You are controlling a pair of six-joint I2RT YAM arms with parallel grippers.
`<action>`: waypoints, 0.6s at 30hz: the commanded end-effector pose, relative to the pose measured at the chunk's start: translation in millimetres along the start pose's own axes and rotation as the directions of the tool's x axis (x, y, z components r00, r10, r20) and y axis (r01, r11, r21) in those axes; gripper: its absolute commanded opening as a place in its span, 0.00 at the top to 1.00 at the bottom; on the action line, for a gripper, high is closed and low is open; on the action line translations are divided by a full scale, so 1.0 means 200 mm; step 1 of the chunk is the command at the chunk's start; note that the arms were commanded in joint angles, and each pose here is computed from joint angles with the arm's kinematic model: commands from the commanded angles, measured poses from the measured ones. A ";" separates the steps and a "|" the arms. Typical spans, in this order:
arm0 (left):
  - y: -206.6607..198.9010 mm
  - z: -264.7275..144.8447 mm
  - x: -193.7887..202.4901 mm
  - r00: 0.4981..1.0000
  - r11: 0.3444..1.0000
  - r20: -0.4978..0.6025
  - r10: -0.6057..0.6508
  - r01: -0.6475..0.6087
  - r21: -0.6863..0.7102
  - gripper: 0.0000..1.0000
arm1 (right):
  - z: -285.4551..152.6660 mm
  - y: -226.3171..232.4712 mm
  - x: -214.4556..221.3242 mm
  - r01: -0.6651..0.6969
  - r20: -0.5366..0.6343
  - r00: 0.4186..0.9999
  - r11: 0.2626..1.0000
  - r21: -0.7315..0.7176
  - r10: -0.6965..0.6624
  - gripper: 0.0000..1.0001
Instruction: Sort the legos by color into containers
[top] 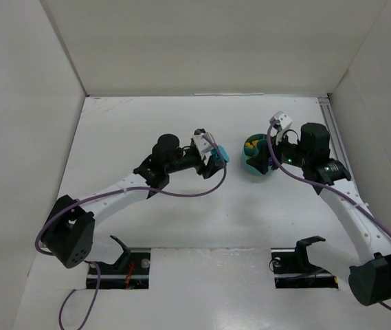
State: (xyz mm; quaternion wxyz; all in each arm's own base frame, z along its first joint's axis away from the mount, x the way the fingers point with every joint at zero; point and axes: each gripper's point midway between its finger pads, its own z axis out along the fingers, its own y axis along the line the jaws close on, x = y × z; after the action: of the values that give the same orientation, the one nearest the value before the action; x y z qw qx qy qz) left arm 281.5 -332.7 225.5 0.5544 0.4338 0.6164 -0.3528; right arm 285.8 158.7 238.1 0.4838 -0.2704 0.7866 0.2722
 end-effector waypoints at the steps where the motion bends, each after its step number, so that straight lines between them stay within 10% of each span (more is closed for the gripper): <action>1: -0.14 0.01 -0.04 0.994 0.990 0.052 0.094 -0.099 0.100 0.53 | 0.01 0.23 -0.20 0.068 0.138 0.990 0.964 -0.258 -0.033 0.25; 18: -0.20 0.10 -0.14 0.975 0.965 0.011 0.220 -0.216 -0.145 0.60 | 0.12 0.34 -0.24 -0.023 0.049 0.998 0.970 -0.242 0.036 0.20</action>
State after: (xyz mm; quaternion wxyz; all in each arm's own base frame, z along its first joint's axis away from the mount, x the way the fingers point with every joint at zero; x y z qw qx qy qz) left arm 239.3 -370.8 213.8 0.5755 0.4818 0.5982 -0.2807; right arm 265.8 226.6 270.1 0.4529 -0.3095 0.7441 0.3813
